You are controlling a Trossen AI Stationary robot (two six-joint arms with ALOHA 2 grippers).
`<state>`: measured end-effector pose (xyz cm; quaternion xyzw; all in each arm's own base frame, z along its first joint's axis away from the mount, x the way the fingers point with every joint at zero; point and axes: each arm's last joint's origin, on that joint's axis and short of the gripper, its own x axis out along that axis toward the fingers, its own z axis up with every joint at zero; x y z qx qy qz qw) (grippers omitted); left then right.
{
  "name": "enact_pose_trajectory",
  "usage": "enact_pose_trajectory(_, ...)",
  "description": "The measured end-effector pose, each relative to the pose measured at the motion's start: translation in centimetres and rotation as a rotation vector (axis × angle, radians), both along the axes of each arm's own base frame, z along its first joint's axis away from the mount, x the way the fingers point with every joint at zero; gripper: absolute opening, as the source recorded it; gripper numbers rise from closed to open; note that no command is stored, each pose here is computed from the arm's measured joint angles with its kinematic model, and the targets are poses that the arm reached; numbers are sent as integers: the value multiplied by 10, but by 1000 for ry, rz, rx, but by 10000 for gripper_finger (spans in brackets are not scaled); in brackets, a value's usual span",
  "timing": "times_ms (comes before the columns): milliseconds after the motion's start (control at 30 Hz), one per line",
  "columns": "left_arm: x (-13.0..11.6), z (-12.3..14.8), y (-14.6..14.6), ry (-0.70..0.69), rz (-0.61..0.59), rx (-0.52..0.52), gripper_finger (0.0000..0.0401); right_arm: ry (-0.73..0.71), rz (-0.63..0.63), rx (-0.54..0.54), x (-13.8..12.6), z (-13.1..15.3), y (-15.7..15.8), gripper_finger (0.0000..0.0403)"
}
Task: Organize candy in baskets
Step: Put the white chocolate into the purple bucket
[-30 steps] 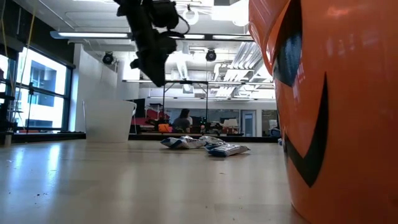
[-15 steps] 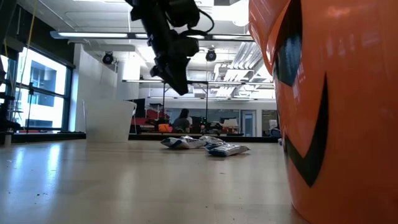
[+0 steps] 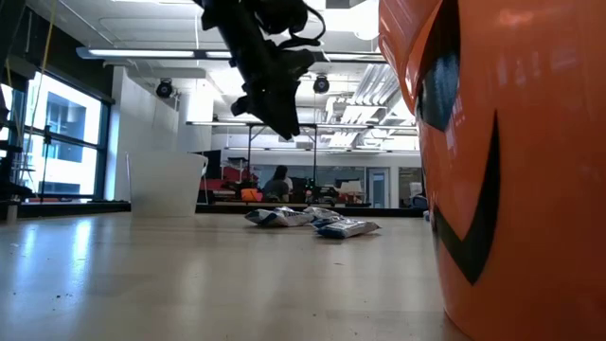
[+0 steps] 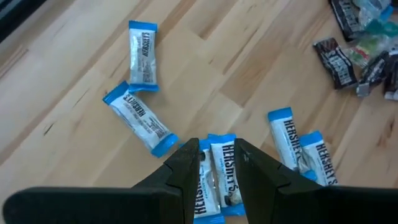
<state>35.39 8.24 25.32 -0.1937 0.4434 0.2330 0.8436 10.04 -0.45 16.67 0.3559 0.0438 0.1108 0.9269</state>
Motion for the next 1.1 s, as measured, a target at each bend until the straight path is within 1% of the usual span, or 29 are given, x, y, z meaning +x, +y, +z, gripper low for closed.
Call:
enact_pose_trajectory(100,-1,2,0,-4,24,2,88,0,0,0,0,0,0,138)
enact_pose_trajectory(233,-2,2,0,3,14,-7,88,0,0,0,0,0,0,138)
enact_pose_trajectory(400,-8,-3,-9,96,-82,-58,88,0,0,0,0,0,0,138)
enact_pose_trajectory(500,-18,-5,-19,206,-149,-68,88,0,0,0,0,0,0,138)
enact_pose_trajectory(667,-37,8,-43,310,-287,-48,88,0,0,0,0,0,0,138)
enact_pose_trajectory(767,-48,23,-59,299,-350,-30,88,0,0,0,0,0,0,138)
enact_pose_trajectory(933,-66,49,-84,219,-405,-11,88,-1,0,0,0,0,0,138)
enact_pose_trajectory(1033,-75,58,-96,201,-370,21,88,0,-4,0,0,0,0,138)
enact_pose_trajectory(1100,-79,61,-102,196,-337,21,88,-2,-12,-9,0,0,0,138)
